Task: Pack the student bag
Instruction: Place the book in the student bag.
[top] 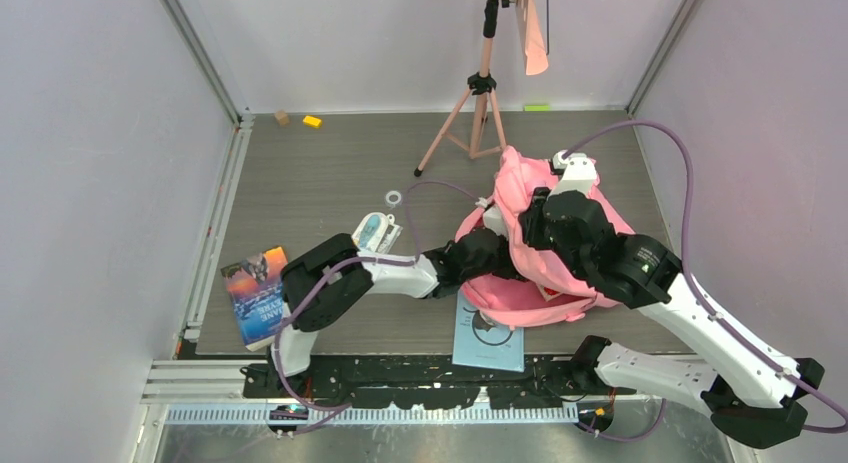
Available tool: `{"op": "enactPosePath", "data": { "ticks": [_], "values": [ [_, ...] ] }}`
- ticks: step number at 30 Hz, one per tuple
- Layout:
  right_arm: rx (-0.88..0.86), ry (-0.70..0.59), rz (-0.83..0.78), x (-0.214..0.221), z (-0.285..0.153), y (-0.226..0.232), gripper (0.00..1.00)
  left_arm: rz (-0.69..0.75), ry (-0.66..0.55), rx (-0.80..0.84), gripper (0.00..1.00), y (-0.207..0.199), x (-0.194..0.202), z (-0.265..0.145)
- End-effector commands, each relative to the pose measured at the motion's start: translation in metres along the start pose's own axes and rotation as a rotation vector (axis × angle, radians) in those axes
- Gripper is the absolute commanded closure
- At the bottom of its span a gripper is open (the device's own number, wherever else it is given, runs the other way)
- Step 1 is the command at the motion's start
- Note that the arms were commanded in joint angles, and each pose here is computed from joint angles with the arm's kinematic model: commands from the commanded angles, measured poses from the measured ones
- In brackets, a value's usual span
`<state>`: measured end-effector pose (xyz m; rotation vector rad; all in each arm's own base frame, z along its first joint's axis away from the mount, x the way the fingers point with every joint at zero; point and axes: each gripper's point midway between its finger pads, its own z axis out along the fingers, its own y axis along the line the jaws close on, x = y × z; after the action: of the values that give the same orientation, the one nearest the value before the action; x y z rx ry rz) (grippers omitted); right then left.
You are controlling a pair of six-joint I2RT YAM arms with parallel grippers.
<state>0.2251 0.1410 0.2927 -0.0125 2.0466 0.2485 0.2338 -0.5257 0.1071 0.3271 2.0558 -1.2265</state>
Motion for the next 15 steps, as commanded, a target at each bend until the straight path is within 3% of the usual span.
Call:
{"op": "enactPosePath", "data": {
  "ticks": [1,4,7,15],
  "values": [
    [-0.058,-0.207,0.159,-0.056,-0.018,0.009,1.0,0.115,-0.148,-0.071,0.22,-0.001,-0.055,-0.041],
    [-0.047,-0.218,0.156,-0.057,-0.019,0.005,1.0,0.116,-0.126,-0.146,0.11,0.025,-0.058,-0.062],
    [-0.027,-0.225,0.15,-0.057,-0.019,0.001,1.0,0.124,-0.101,-0.182,0.06,0.035,-0.059,-0.079],
    [-0.008,-0.223,0.124,-0.055,-0.016,-0.001,1.0,0.045,-0.011,-0.283,0.01,0.075,-0.064,-0.129]
  ]
}}
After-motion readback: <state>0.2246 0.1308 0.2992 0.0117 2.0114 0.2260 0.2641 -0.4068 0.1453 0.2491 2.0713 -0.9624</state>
